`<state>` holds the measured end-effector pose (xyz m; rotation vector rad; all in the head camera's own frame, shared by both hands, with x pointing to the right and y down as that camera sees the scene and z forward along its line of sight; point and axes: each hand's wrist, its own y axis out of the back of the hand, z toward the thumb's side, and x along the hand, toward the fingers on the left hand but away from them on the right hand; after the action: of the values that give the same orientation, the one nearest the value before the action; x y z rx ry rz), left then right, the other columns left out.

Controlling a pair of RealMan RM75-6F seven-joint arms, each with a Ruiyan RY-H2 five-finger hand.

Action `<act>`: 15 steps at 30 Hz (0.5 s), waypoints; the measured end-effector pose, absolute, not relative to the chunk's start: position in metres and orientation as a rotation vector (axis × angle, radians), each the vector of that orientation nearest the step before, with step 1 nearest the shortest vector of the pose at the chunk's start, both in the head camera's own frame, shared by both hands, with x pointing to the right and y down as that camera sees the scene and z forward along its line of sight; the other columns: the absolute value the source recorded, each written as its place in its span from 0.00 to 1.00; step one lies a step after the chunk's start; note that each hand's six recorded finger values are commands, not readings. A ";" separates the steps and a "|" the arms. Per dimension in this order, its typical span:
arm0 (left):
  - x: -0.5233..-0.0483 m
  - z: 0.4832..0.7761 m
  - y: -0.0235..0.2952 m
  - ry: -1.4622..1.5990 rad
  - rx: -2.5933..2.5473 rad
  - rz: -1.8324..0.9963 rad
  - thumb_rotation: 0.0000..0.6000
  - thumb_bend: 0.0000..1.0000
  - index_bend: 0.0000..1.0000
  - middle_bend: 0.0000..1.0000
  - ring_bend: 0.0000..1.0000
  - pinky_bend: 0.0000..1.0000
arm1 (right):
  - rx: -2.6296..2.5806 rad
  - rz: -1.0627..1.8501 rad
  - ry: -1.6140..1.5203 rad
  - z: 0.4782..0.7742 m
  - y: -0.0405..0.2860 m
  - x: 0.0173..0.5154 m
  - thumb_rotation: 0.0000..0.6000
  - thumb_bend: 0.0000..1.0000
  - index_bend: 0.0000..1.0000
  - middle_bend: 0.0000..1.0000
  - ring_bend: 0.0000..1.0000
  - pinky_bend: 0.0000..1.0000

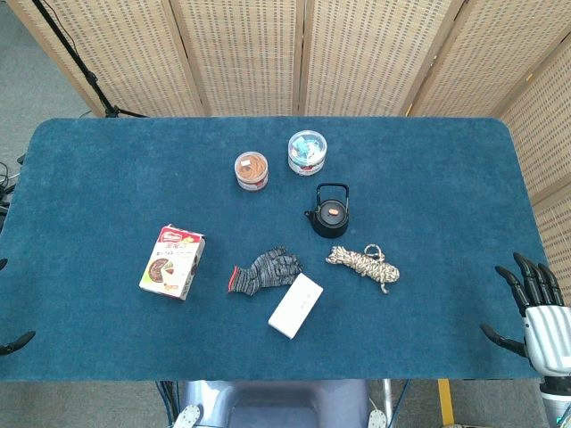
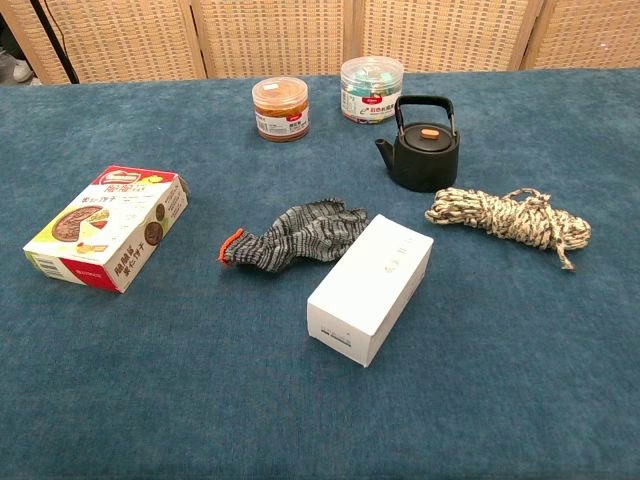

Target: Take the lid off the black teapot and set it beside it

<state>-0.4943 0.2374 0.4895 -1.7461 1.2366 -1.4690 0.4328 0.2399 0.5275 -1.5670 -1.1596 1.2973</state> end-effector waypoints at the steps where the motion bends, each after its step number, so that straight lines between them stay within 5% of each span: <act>1: -0.494 0.490 0.237 1.235 -1.745 -1.471 1.00 0.00 0.00 0.00 0.00 0.00 | -1.567 1.297 -1.158 0.528 0.240 0.433 1.00 0.00 0.15 0.00 0.00 0.00; 15: -0.490 0.489 0.238 1.232 -1.711 -1.454 1.00 0.00 0.00 0.00 0.00 0.00 | -1.655 1.254 -1.074 0.543 0.224 0.403 1.00 0.00 0.16 0.00 0.00 0.00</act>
<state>-0.4898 0.2379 0.4885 -1.7108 1.2324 -1.4537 0.4025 0.2244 0.5433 -1.6551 -1.0736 1.2542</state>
